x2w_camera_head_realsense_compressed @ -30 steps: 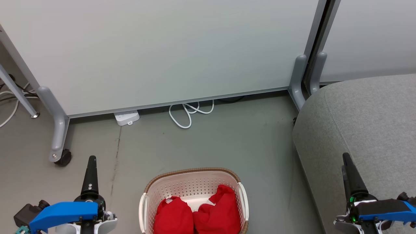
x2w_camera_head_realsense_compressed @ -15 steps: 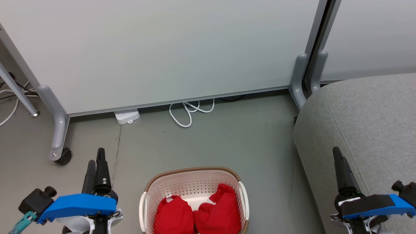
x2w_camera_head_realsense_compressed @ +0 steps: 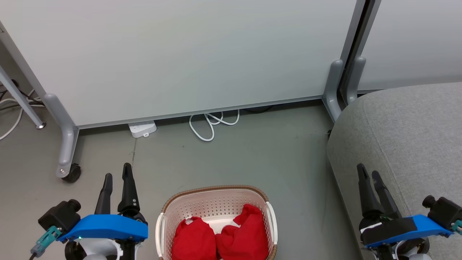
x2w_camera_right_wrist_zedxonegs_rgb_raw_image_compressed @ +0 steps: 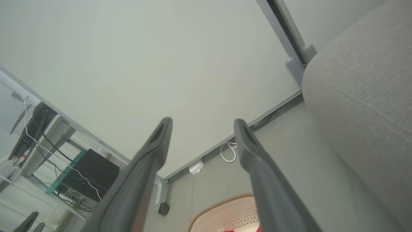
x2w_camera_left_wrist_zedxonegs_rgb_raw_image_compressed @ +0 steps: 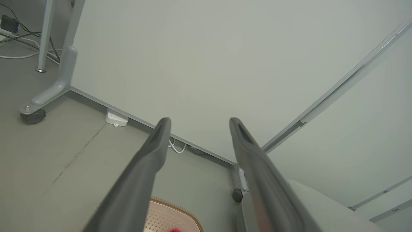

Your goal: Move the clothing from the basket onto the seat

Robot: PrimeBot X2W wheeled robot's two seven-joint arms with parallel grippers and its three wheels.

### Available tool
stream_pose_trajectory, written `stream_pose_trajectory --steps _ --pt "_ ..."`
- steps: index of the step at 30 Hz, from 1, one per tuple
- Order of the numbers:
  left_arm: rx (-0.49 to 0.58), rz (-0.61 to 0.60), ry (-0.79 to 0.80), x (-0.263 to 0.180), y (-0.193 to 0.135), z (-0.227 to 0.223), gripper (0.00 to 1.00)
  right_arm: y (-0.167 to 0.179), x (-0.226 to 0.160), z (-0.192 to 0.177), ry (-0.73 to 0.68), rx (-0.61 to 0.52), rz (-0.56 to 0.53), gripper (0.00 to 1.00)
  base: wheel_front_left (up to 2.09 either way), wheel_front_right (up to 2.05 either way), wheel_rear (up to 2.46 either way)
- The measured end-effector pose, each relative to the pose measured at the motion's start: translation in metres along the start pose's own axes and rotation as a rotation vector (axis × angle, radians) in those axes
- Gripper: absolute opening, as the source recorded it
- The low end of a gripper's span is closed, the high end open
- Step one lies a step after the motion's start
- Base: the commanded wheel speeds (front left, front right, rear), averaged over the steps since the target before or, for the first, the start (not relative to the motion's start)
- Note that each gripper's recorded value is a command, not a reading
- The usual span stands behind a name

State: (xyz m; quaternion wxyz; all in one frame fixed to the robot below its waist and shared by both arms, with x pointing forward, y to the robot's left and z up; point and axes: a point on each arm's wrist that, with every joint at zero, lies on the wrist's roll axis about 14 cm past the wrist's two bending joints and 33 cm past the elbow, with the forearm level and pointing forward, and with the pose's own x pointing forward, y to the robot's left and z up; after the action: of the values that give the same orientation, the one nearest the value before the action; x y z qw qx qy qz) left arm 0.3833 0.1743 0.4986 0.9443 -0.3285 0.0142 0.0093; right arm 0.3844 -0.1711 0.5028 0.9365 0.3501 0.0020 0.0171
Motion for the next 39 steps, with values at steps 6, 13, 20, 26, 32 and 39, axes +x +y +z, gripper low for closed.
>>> stream_pose_trajectory --steps 6,13,20,26,32,39 --pt "0.082 -0.016 0.0 0.0 -0.003 -0.003 1.0 0.003 0.001 -0.002 0.0 -0.082 0.016 1.0 0.0 0.0 0.0" --pt "0.186 -0.035 -0.01 -0.001 -0.007 -0.003 1.0 0.007 0.001 -0.005 0.004 -0.174 0.035 1.0 0.0 0.0 0.0" --pt "0.263 -0.056 -0.015 -0.002 -0.011 -0.004 1.0 0.011 0.001 -0.008 0.006 -0.25 0.053 1.0 0.0 0.0 0.0" --pt "0.323 -0.071 -0.021 -0.002 -0.014 -0.005 1.0 0.013 0.001 -0.011 0.009 -0.309 0.069 1.0 0.0 0.0 0.0" --pt "0.373 -0.082 -0.025 -0.003 -0.015 -0.006 1.0 0.016 0.001 -0.014 0.01 -0.363 0.085 1.0 0.0 0.0 0.0" --pt "0.428 -0.097 -0.023 -0.003 -0.017 -0.01 1.0 0.019 0.002 -0.016 0.009 -0.418 0.105 1.0 0.0 0.0 0.0"
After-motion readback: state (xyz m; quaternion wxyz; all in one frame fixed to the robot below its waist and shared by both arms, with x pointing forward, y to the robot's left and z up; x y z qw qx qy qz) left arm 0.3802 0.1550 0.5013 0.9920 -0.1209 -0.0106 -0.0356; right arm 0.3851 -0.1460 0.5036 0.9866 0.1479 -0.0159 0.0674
